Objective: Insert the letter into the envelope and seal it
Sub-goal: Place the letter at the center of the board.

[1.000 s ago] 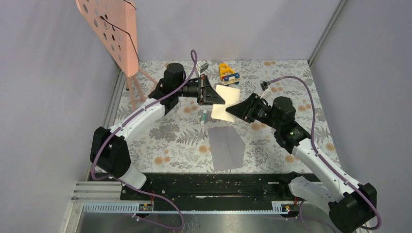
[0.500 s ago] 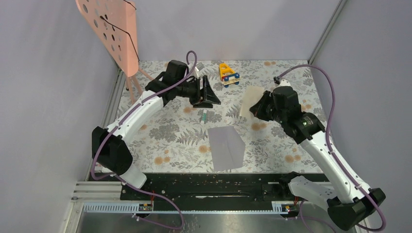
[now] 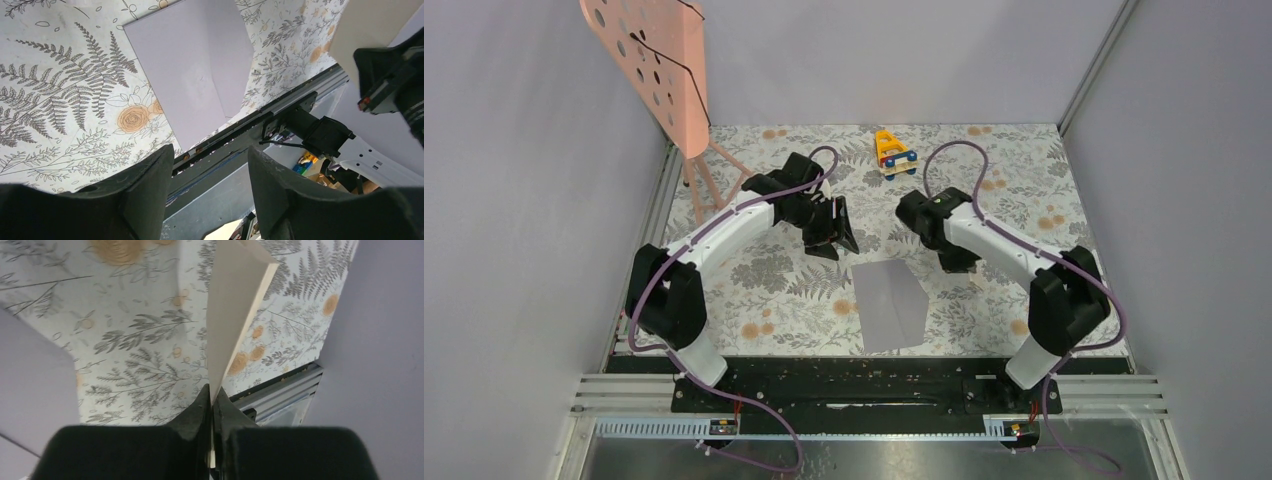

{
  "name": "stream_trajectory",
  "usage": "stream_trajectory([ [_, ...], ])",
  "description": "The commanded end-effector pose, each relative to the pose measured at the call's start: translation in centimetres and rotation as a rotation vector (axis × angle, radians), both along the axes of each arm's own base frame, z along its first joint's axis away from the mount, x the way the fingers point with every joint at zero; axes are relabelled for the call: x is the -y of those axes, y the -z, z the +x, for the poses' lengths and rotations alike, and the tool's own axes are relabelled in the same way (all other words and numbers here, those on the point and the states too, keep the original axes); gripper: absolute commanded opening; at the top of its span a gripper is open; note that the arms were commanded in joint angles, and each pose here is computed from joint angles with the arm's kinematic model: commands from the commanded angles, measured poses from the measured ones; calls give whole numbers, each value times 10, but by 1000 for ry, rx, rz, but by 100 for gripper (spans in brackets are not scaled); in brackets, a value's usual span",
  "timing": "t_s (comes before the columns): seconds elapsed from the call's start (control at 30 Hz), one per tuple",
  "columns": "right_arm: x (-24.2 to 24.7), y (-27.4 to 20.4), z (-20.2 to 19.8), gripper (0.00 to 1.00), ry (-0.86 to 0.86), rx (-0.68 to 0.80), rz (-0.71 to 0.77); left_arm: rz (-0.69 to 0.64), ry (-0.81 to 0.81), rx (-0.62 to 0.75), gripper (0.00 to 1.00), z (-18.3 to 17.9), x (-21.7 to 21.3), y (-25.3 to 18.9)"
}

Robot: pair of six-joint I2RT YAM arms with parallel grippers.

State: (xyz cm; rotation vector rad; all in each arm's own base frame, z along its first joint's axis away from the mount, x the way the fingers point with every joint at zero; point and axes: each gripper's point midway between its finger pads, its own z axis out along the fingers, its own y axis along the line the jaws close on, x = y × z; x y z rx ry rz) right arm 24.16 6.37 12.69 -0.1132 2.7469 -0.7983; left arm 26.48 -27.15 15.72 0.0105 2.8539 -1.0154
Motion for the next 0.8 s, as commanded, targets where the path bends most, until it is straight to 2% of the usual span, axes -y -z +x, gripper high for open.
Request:
stream_trajectory([
  [0.0, -40, 5, 4, 22, -75, -17, 129, 7, -8, 62, 57, 6, -3, -9],
  [0.03, -56, 12, 3, 42, -87, -28, 218, 7, -10, 65, 57, 7, -3, -10],
  [0.1, -89, 17, 4, 93, -121, -22, 407, 3, -10, 68, 57, 7, -2, -12],
  [0.13, -98, 15, 4, 99, -134, -12, 471, 3, -9, 69, 57, 8, -1, -12],
  [0.2, -107, 8, 7, 99, -139, 11, 557, 1, -2, 73, 57, 8, 2, -13],
  [0.23, -104, 5, 10, 96, -124, 28, 586, -2, 5, 77, 57, 8, 4, -14],
  [0.27, -97, 7, 10, 91, -95, 38, 612, -4, 17, 80, 56, 7, 8, -15],
  [0.37, -73, 9, 15, 63, 24, 112, 750, -9, 80, 96, 53, 2, 31, -16],
  [0.43, -50, 17, 18, 57, 123, 164, 822, -19, 145, 100, 50, -6, 54, -15],
  [0.5, -38, 26, 17, 59, 182, 176, 879, -37, 199, 71, 48, -12, 79, -10],
  [0.57, -33, 37, 14, 70, 206, 156, 888, -59, 242, 47, 47, -19, 99, -6],
  [0.67, -34, 55, 18, 80, 234, 136, 917, -106, 288, -8, 46, -28, 125, 7],
  [0.77, -34, 71, 25, 83, 268, 128, 962, -130, 316, -101, 39, -37, 141, 30],
])
